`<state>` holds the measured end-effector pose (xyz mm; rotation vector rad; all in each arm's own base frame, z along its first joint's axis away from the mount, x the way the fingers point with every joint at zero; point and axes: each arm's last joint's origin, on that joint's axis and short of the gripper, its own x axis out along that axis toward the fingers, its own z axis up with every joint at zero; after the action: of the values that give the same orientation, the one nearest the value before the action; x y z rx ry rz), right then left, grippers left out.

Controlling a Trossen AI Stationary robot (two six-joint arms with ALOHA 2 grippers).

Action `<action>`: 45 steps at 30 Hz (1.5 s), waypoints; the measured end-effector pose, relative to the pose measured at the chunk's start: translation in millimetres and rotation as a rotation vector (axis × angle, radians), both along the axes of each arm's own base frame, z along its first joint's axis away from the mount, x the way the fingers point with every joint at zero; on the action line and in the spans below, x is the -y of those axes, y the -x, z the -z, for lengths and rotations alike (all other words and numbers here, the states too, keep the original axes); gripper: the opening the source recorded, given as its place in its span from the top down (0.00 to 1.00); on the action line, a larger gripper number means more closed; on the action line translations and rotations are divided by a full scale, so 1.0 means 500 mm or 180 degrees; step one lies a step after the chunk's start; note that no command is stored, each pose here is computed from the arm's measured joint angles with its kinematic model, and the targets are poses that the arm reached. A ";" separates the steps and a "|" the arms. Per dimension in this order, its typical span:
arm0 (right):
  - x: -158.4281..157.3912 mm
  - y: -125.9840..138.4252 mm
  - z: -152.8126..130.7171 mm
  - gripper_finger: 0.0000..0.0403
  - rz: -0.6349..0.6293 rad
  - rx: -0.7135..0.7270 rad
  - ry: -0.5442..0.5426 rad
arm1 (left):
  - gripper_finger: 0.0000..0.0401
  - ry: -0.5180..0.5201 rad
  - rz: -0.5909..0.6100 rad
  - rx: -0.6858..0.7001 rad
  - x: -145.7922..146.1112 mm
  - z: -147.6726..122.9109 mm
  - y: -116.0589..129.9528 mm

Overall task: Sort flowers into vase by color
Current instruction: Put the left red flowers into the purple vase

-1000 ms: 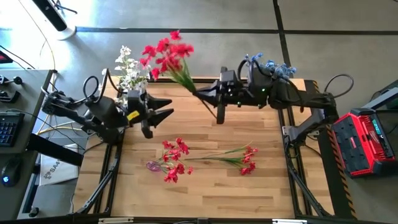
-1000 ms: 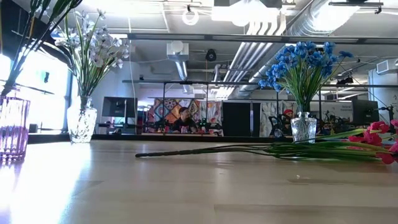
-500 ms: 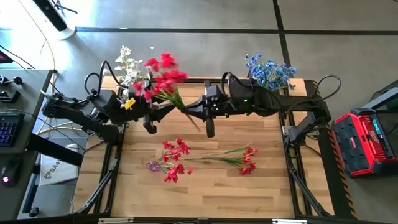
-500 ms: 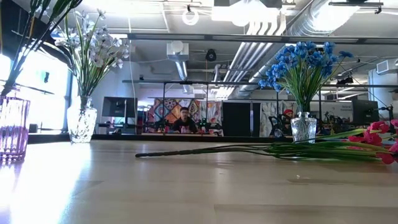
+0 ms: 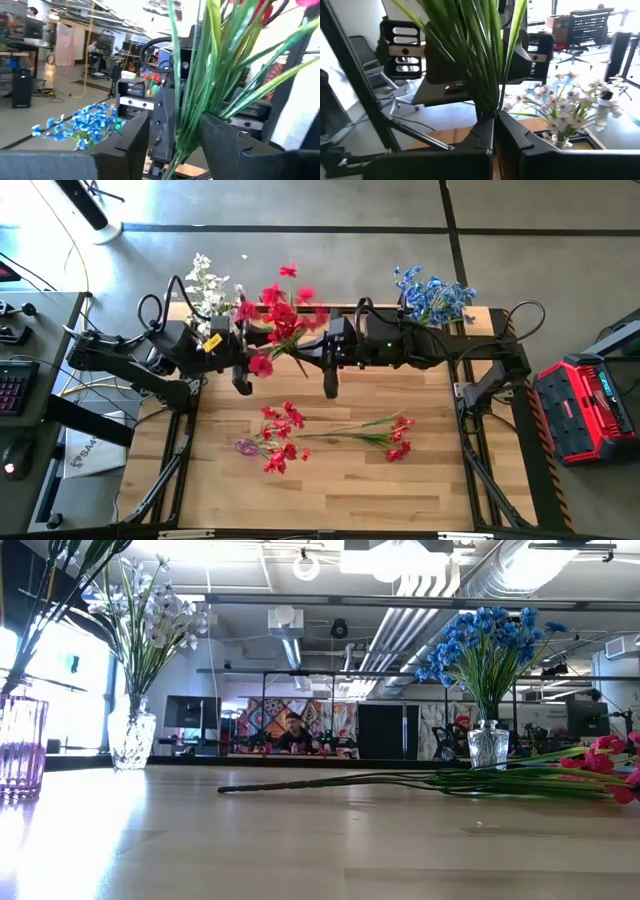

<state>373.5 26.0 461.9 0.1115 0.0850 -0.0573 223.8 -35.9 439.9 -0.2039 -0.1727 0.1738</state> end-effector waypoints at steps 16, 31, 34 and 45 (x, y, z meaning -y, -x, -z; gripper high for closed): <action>0.018 0.015 -0.014 1.00 0.0228 0.0050 0.0010 | 0.51 -0.0013 -0.0314 -0.0167 -0.008 0.009 0.002; 0.033 0.003 0.007 1.00 0.0030 -0.0163 -0.0035 | 0.51 0.0019 0.0289 0.0020 -0.052 0.007 -0.024; 0.033 0.003 0.007 1.00 0.0029 -0.0164 -0.0035 | 0.54 0.0027 0.0296 -0.0002 -0.059 0.011 -0.031; 0.031 0.003 0.012 0.99 -0.0043 -0.0241 -0.0129 | 0.97 -0.0047 0.0229 -0.0030 -0.069 0.007 -0.018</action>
<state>372.0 10.3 455.7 0.1492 0.1624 -0.0462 232.7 -1.7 436.5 -0.1942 -0.1570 0.1021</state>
